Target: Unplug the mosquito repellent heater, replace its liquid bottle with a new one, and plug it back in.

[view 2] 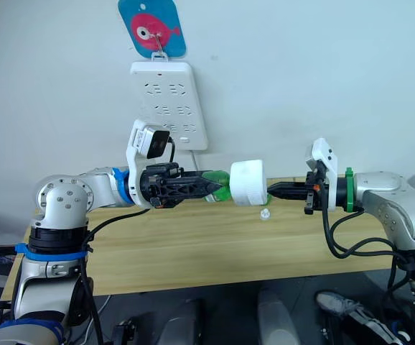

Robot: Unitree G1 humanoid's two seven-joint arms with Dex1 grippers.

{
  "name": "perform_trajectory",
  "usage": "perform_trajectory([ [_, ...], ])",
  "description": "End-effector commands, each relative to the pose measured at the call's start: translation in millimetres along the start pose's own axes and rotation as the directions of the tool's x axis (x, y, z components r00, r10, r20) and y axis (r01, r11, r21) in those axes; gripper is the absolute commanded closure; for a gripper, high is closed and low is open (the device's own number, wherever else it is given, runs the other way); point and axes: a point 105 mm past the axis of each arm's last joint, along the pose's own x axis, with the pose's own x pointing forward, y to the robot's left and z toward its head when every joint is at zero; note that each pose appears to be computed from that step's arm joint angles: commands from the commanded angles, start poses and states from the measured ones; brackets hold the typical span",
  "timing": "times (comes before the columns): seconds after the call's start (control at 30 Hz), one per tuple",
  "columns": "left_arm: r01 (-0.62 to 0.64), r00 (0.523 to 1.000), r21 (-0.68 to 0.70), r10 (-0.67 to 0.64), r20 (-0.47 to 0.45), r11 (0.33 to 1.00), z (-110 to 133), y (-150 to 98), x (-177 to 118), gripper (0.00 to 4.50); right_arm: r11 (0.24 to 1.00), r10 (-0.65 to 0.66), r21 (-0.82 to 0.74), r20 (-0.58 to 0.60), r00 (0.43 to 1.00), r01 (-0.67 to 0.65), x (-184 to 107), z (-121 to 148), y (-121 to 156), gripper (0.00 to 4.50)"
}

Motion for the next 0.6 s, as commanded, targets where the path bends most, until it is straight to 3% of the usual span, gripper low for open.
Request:
perform_trajectory([
  [0.03,0.011,1.0,0.061,-0.012,0.026,0.998,8.9,-7.0,2.5,2.22,0.992,0.124,-0.034,0.057,0.991,-0.122,5.6,23.5,27.5,4.5],
  [0.33,-0.084,0.995,0.122,0.077,0.063,0.989,11.0,9.3,2.4,2.22,0.983,0.178,0.03,0.104,0.978,-0.182,2.8,39.0,52.0,4.5],
  [0.6,-0.093,0.993,0.212,0.105,-0.047,0.973,-6.7,15.5,2.4,2.22,0.977,0.185,0.078,0.169,0.968,-0.2,1.8,61.1,55.7,4.5],
])
